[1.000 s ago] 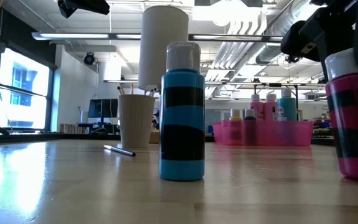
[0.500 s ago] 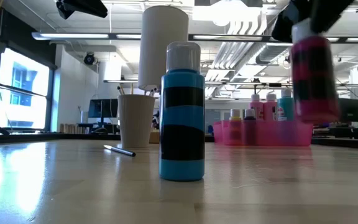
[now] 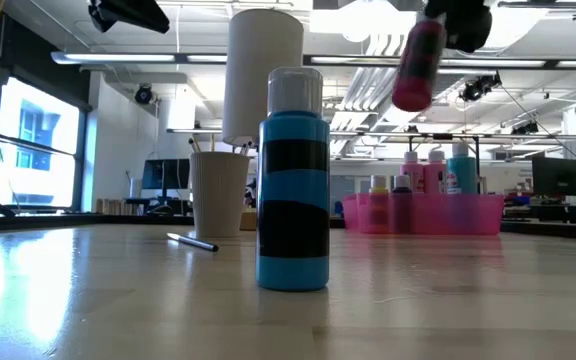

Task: Pick & Place Paint Supplies
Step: Put the small pink paint bottle into the pink bin

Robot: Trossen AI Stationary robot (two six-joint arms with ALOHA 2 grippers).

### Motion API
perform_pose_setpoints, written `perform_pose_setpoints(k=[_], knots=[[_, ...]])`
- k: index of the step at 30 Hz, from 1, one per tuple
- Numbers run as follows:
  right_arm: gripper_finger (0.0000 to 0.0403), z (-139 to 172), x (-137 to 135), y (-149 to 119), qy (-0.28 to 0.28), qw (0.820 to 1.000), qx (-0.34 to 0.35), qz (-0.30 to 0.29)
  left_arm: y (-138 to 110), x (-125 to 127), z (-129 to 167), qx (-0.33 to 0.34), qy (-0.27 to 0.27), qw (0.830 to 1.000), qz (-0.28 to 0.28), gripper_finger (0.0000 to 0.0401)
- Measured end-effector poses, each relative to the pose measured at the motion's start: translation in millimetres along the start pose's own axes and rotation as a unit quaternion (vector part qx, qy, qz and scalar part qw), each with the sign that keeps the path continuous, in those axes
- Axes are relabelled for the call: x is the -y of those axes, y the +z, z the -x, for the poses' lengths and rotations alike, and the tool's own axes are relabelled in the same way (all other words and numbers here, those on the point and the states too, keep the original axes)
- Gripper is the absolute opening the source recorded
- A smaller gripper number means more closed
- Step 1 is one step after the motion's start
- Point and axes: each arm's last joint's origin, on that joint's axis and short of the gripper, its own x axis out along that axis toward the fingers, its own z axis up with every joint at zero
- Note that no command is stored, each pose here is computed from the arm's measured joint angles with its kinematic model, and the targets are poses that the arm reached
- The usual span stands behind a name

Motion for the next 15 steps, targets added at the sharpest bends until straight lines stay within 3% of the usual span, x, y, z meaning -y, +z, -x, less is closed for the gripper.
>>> perform_pose_setpoints(k=[15], knots=[[0.0119, 23, 62, 29, -0.104, 0.987, 0.071, -0.096, -6, -3, 0, -0.027, 0.016, 0.999, -0.023, 0.0049]])
